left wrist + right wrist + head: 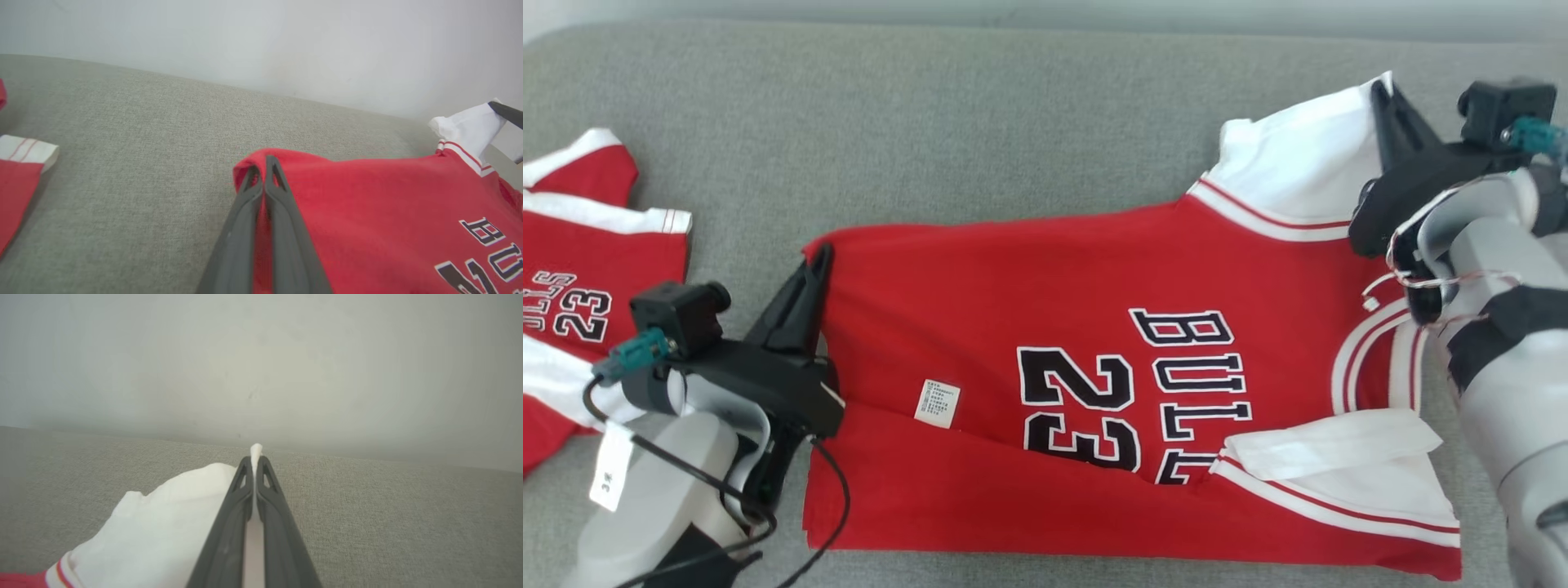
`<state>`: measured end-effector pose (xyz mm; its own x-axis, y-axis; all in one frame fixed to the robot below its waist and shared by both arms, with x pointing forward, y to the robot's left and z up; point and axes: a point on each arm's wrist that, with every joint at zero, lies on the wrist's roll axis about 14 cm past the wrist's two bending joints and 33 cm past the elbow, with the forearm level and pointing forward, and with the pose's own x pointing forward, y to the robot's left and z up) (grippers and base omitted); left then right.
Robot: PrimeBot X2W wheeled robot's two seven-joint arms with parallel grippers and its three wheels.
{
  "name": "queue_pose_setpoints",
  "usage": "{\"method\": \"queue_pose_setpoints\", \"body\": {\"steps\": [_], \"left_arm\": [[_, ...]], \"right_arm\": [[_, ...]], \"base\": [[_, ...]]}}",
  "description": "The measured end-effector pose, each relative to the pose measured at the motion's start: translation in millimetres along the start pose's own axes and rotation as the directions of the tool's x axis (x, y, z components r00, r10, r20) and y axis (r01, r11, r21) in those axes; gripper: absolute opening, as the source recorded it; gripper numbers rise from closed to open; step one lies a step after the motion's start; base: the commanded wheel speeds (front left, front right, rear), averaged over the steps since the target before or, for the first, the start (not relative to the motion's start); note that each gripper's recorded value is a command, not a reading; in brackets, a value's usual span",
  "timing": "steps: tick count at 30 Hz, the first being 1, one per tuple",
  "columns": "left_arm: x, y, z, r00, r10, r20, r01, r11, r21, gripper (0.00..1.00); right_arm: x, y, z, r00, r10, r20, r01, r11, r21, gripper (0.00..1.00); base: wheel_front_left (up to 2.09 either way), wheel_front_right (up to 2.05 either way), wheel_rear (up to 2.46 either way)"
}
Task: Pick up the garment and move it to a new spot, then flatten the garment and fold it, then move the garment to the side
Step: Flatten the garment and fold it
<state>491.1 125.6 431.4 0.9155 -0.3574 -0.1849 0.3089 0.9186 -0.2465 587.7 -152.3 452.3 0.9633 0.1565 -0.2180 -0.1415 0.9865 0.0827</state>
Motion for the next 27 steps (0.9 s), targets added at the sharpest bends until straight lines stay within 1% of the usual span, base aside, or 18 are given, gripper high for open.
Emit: {"method": "queue_pose_setpoints", "body": {"steps": [3, 7, 13, 16, 18, 20, 23, 25, 27], "left_arm": [[-4.4, -7.5, -2.4, 1.000, -0.018, -0.007, 0.018, 1.000, 0.005, 0.00], [-9.3, -11.6, 2.5, 1.000, -0.025, 0.003, 0.025, 1.000, 0.009, 0.00], [-23.8, -19.0, 7.2, 0.999, -0.045, 0.013, 0.044, 0.999, 0.030, 0.00], [-31.7, -28.0, 8.2, 0.997, -0.069, 0.019, 0.068, 0.997, 0.039, 0.00], [-37.5, -33.2, 7.9, 0.996, -0.084, 0.022, 0.083, 0.995, 0.052, 0.00], [-42.7, -35.7, 10.8, 0.995, -0.088, 0.035, 0.086, 0.995, 0.048, 0.00], [-50.6, -40.6, 15.3, 0.994, -0.098, 0.058, 0.096, 0.995, 0.034, 0.00], [-57.6, -42.1, 10.8, 0.993, -0.102, 0.052, 0.101, 0.995, 0.025, 0.00], [-64.0, -41.1, 3.8, 0.995, -0.094, 0.038, 0.093, 0.996, 0.013, 0.00]], "right_arm": [[-11.9, -1.2, 10.6, 0.998, 0.006, 0.055, -0.009, 0.999, 0.047, 0.00], [-34.3, -19.6, 24.1, 0.992, -0.004, 0.122, -0.007, 0.996, 0.092, 0.00], [-75.5, -26.6, 23.9, 0.987, 0.031, 0.157, -0.056, 0.986, 0.157, 0.00], [-95.8, -23.0, 20.5, 0.985, 0.060, 0.162, -0.092, 0.976, 0.198, 0.00], [-108.0, -18.1, 20.7, 0.982, 0.076, 0.175, -0.120, 0.959, 0.258, 0.00], [-120.1, -12.7, 20.0, 0.978, 0.104, 0.178, -0.152, 0.948, 0.280, 0.00], [-137.3, -10.5, 13.5, 0.978, 0.122, 0.167, -0.172, 0.927, 0.333, 0.00], [-146.8, -8.5, 3.4, 0.981, 0.137, 0.139, -0.178, 0.923, 0.342, 0.00], [-153.3, -9.1, -1.6, 0.983, 0.137, 0.126, -0.174, 0.911, 0.373, 0.00]], "base": [[0.00, 0.00, 0.00], [0.00, 0.00, 0.00], [0.00, 0.00, 0.00], [0.00, 0.00, 0.00], [0.00, 0.00, 0.00], [0.00, 0.00, 0.00], [0.00, 0.00, 0.00], [0.00, 0.00, 0.00], [0.00, 0.00, 0.00]]}}
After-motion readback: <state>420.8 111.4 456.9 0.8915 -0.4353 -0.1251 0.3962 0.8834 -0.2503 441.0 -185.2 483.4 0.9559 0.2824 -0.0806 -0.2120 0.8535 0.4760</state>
